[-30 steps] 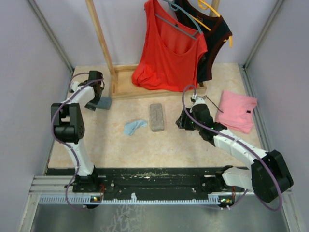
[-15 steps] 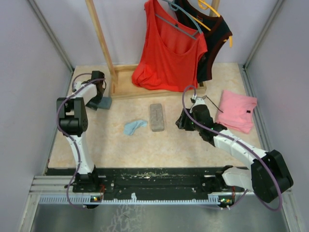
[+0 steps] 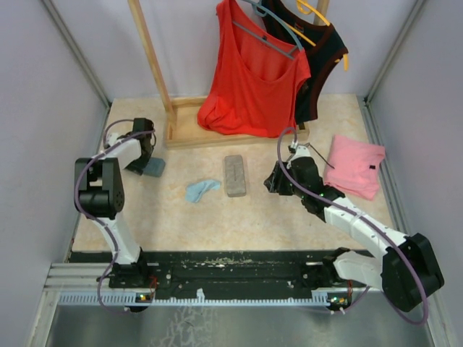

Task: Organize the sunglasses
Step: Pick up the sunglasses case from the center of the board, then move the sunglasses case at the center of the board.

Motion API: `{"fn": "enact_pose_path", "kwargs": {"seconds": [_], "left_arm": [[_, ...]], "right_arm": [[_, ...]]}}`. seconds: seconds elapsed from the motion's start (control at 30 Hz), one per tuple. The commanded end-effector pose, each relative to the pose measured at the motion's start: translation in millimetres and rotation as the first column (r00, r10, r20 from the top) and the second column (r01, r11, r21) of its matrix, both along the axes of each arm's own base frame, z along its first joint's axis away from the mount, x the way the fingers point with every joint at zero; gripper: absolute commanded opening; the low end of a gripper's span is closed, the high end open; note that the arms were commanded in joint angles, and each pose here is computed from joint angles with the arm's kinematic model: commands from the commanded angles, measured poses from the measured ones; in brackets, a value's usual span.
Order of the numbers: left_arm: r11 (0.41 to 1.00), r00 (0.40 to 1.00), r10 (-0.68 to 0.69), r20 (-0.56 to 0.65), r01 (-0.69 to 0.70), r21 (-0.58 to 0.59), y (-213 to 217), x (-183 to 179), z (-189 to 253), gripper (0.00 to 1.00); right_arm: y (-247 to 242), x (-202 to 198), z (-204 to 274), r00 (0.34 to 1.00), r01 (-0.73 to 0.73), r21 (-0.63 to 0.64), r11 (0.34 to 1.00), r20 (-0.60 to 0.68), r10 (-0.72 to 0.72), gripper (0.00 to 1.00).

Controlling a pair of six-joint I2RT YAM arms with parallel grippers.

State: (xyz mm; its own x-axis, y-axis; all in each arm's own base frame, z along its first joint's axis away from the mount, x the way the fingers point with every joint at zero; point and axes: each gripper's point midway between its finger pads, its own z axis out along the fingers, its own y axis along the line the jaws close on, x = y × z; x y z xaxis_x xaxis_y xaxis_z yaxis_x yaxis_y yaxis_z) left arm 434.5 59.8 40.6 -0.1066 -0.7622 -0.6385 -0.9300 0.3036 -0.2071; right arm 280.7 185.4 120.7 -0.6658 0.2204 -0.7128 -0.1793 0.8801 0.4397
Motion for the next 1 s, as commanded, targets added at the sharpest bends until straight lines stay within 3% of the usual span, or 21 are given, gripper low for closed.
{"fn": "enact_pose_path", "kwargs": {"seconds": [0.0, 0.2, 0.37, 0.43, 0.53, 0.63, 0.77, 0.87, 0.97], "left_arm": [[0.999, 0.994, -0.003, 0.111, -0.001, 0.033, 8, -12, 42, 0.43], [0.982, 0.965, -0.185, 0.184, 0.190, -0.012, -30, -51, 72, 0.40], [0.863, 0.834, -0.499, 0.235, 0.502, 0.053, -115, -87, 91, 0.39], [0.774, 0.739, -0.625, 0.251, 0.629, 0.074, -155, -104, 96, 0.35], [0.571, 0.534, -0.801, 0.273, 0.818, 0.075, -216, -130, 95, 0.29], [0.377, 0.350, -0.910, 0.223, 0.921, 0.095, -264, -161, 86, 0.29], [0.163, 0.153, -0.982, 0.107, 0.982, 0.095, -309, -199, 60, 0.28], [0.066, 0.064, -0.997, 0.045, 0.998, 0.025, -331, -220, 37, 0.25], [0.014, 0.013, -1.000, -0.008, 1.000, -0.023, -345, -233, 22, 0.22]], "right_arm": [[-2, -1, 19, 0.999, -0.002, 0.015, 1.000, 0.048, 0.002, 0.48], [-12, -5, 30, 0.997, 0.012, -0.015, 1.000, 0.077, -0.010, 0.49], [-19, -13, 33, 0.997, 0.016, -0.030, 0.999, 0.079, -0.014, 0.49], [-23, -16, 34, 0.997, 0.022, -0.038, 0.999, 0.081, -0.019, 0.50], [-28, -20, 37, 0.996, 0.032, -0.045, 0.998, 0.086, -0.028, 0.51], [-31, -23, 39, 0.996, 0.036, -0.052, 0.998, 0.087, -0.031, 0.51], [-32, -26, 39, 0.997, 0.025, -0.067, 0.997, 0.072, -0.021, 0.51], [-31, -27, 39, 0.998, 0.016, -0.067, 0.998, 0.066, -0.012, 0.51], [-29, -29, 38, 0.998, 0.012, -0.058, 0.998, 0.059, -0.009, 0.51]]}}
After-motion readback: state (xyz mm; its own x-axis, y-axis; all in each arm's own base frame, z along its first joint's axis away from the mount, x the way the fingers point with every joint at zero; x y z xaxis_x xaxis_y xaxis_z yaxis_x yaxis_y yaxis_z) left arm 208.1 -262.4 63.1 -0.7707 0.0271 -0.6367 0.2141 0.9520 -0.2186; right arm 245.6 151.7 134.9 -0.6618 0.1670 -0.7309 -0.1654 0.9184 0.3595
